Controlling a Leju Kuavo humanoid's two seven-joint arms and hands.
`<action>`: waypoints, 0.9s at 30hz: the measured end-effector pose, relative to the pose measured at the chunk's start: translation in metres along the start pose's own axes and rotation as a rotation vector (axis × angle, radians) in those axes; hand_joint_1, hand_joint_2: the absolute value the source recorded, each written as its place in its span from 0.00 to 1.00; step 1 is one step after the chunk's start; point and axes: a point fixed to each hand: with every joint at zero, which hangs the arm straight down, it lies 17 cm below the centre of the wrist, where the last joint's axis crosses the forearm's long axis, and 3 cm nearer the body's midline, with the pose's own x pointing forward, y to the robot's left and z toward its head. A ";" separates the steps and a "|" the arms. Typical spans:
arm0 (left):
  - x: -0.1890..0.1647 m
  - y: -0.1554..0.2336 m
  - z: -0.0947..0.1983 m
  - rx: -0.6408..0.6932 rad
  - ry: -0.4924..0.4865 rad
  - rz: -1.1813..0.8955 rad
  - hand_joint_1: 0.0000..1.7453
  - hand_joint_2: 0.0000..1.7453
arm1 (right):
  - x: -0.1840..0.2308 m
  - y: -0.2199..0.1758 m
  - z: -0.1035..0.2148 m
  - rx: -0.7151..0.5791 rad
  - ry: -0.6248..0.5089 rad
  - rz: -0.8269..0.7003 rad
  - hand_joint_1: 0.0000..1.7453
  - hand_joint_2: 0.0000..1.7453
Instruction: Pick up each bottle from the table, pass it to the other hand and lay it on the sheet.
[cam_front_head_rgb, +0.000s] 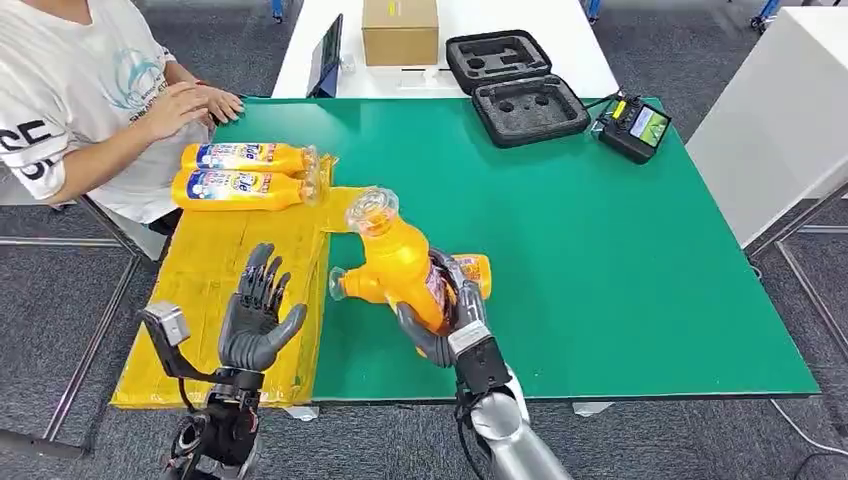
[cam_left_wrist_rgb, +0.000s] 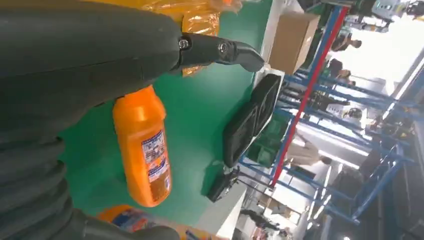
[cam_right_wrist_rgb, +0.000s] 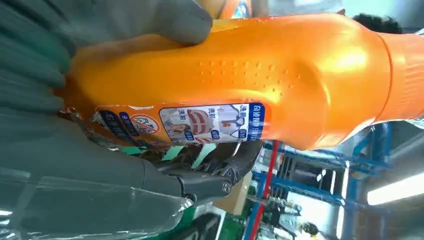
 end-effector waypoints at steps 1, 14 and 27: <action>-0.001 -0.005 0.000 -0.017 0.005 0.003 0.00 1.00 | -0.002 0.005 0.001 0.014 0.006 -0.007 1.00 1.00; -0.023 -0.046 0.001 -0.141 0.086 0.049 0.00 1.00 | 0.002 0.066 0.002 0.150 -0.026 0.062 1.00 1.00; -0.036 -0.064 0.010 -0.213 0.134 0.079 0.00 1.00 | 0.004 0.110 0.000 0.259 -0.038 0.068 1.00 1.00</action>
